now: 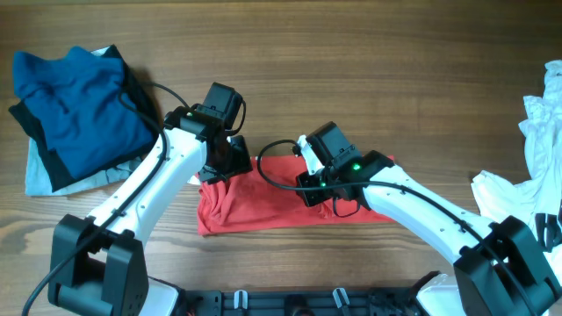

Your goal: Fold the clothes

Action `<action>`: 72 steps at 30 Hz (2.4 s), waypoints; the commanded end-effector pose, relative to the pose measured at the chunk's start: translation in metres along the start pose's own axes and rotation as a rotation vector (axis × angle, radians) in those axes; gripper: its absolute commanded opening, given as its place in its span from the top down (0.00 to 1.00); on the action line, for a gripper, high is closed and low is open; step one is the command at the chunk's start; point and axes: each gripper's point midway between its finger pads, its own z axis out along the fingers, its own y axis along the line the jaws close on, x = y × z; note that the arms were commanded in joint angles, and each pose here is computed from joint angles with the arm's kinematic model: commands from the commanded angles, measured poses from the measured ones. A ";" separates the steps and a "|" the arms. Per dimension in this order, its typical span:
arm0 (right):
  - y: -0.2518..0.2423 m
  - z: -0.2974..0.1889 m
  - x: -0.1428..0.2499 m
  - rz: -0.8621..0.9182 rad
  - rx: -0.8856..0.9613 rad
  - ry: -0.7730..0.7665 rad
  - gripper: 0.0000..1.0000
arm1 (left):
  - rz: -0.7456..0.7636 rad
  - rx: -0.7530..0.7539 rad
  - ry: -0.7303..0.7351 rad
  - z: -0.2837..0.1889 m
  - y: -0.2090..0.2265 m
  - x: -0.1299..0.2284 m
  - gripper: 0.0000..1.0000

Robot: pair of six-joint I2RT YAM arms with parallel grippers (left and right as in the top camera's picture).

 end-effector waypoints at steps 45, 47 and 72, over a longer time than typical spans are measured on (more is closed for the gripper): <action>-0.119 -0.080 0.029 0.455 0.560 -0.080 0.53 | -0.145 -0.142 -0.007 0.063 0.087 0.015 0.31; -0.119 -0.080 0.029 0.455 0.556 -0.079 0.54 | -0.144 -0.133 -0.006 0.066 0.087 0.016 0.32; -0.125 -0.084 0.027 0.483 0.580 -0.100 0.54 | -0.187 -0.156 -0.138 0.004 0.117 -0.028 0.96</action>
